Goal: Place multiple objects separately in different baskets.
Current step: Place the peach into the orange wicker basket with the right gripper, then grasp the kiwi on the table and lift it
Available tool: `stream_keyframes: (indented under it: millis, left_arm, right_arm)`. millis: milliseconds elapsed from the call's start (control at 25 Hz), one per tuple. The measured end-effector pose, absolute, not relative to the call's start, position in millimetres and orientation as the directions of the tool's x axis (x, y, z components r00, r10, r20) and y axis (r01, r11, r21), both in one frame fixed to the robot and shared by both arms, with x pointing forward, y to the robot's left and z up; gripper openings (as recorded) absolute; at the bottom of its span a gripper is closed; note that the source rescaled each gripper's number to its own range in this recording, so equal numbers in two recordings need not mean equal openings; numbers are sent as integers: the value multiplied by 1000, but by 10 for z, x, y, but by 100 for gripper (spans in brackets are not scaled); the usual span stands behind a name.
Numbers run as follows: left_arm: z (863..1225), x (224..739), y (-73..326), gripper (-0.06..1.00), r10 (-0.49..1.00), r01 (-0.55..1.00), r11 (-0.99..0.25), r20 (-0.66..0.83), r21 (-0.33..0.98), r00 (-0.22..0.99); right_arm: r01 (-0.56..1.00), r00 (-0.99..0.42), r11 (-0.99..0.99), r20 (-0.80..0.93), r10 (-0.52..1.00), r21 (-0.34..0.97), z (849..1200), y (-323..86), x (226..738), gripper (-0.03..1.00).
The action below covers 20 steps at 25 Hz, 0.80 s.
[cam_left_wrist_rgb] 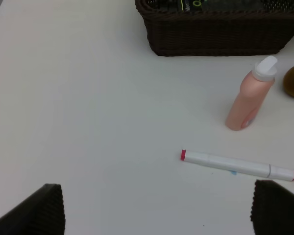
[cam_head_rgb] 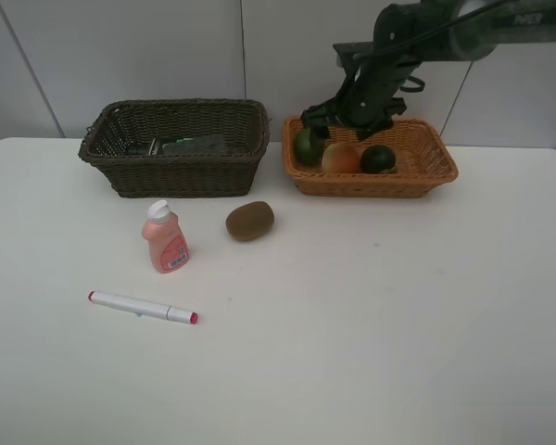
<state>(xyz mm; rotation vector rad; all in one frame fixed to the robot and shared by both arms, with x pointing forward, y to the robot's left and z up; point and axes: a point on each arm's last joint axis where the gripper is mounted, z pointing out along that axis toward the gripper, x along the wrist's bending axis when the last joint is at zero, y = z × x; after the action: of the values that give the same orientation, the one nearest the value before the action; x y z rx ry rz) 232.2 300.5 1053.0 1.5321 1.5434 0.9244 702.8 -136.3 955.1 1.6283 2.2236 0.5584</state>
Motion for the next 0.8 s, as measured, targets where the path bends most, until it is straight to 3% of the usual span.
stream_keyframes:
  millis: [240,440,640,800]
  left_arm:
    - [10530,2322,3005,100,1000,450,18,-25,893,8]
    - [10530,2322,3005,100,1000,450,18,-25,893,8]
    - [10530,2322,3005,100,1000,450,18,-25,893,8]
    - [10530,2322,3005,100,1000,450,18,-25,893,8]
  right_arm:
    - [832,-316,301,-48,947,465,9537,-1373,7005,98]
    - [770,-478,488,-136,868,411,9593,-1296,6918,98]
    - [539,-747,784,-255,614,308,9727,-1129,6763,98]
    - [357,-866,908,-286,409,217,9787,-1001,6633,98]
